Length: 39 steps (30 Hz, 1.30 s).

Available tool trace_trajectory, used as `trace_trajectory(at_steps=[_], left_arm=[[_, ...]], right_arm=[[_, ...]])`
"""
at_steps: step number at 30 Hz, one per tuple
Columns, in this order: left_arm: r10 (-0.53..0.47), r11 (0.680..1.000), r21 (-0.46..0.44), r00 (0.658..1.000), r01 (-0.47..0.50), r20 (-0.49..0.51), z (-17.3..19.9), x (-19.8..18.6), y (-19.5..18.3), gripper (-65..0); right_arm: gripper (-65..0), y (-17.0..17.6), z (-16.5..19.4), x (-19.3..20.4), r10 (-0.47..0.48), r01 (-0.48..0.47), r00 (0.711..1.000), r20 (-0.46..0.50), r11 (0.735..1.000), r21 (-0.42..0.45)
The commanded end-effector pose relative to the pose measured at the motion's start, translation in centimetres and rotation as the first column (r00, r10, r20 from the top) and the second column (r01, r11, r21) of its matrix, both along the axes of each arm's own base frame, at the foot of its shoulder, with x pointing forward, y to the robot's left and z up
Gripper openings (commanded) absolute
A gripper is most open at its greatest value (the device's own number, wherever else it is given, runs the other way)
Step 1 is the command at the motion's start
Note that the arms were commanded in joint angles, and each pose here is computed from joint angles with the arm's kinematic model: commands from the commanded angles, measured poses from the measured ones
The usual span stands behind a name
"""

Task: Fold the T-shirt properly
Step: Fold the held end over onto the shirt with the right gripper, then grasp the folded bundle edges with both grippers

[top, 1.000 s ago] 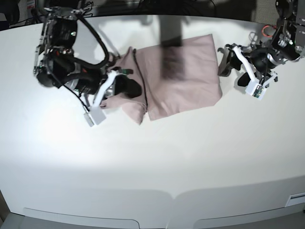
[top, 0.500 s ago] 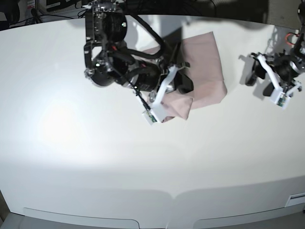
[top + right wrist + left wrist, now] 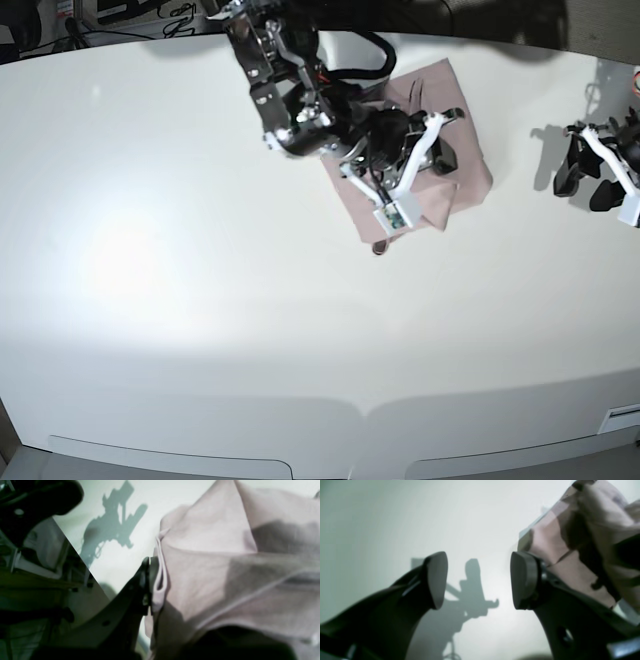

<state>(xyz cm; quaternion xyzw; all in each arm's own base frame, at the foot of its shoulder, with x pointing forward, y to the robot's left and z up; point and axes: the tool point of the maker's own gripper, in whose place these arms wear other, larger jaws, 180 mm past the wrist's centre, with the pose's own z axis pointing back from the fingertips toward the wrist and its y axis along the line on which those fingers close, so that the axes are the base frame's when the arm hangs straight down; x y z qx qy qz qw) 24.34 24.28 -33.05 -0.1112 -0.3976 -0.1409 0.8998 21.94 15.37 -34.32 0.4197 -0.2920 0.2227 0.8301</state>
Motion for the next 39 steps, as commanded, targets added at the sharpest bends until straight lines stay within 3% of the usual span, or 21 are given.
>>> trace_trajectory(at_steps=[1,5,7,10,12,13,23,26,29,32,34,37,39], left_arm=[[-0.010,1.000,-0.007,0.999,0.010,0.046,1.3,0.7,0.0,-27.0],[-0.009,1.000,-0.024,0.999,0.010,0.043,1.4,0.6,-0.2,-27.0],[-0.009,1.000,-0.024,0.999,0.010,0.043,1.4,0.7,-0.2,-27.0],[-0.009,1.000,-0.024,0.999,0.010,0.043,1.4,0.7,-0.2,-27.0],[-0.009,1.000,-0.024,0.999,0.010,0.043,1.4,0.7,-0.2,-27.0],[-0.009,1.000,-0.024,0.999,0.010,0.043,1.4,0.6,-0.2,-27.0],[-0.009,1.000,-0.024,0.999,0.010,0.042,1.4,0.6,-0.2,-27.0],[-0.007,0.999,-0.044,0.999,0.009,0.045,1.5,0.7,-0.5,-27.0],[0.001,0.988,-0.155,0.998,0.008,0.057,2.4,0.8,-1.6,-27.0],[0.017,0.953,-0.303,0.998,0.002,0.062,3.2,0.7,-3.4,-27.8],[0.002,0.923,-0.384,0.999,0.017,0.050,3.3,0.1,-5.0,-33.9],[0.004,0.868,-0.496,1.000,0.011,0.030,3.1,-0.9,-7.0,-41.3],[0.004,0.832,-0.554,0.999,0.016,0.034,3.0,-1.7,-8.3,-46.3]], right_arm=[[-65.0,1.1,1.8,0.6,-0.005,0.002,0.999,0.034,0.998,0.068],[-65.0,2.2,2.4,0.3,0.017,-0.020,1.000,0.020,0.991,0.132],[-55.7,2.9,4.0,0.0,0.048,-0.052,0.999,0.024,0.974,0.222],[-44.6,3.9,7.4,-1.3,0.130,-0.142,0.990,0.055,0.907,0.396],[-43.7,4.1,8.9,-2.0,0.174,-0.194,0.981,0.086,0.867,0.458],[-43.7,4.1,9.0,-2.1,0.185,-0.207,0.978,0.094,0.865,0.457],[-43.7,4.1,9.4,-1.0,0.203,-0.243,0.969,0.138,0.877,0.415],[-43.7,4.0,9.0,-0.1,0.217,-0.269,0.959,0.184,0.903,0.335],[-44.1,3.4,7.6,1.4,0.239,-0.282,0.946,0.219,0.940,0.191],[-49.3,1.9,6.3,3.7,0.212,-0.231,0.948,0.235,0.971,0.058],[-55.3,0.6,5.8,5.4,0.173,-0.179,0.952,0.252,0.984,-0.002],[-65.0,-1.3,5.2,7.3,0.112,-0.103,0.959,0.259,0.993,-0.048],[-65.0,-2.1,5.1,8.0,0.081,-0.073,0.964,0.255,0.996,-0.043]])
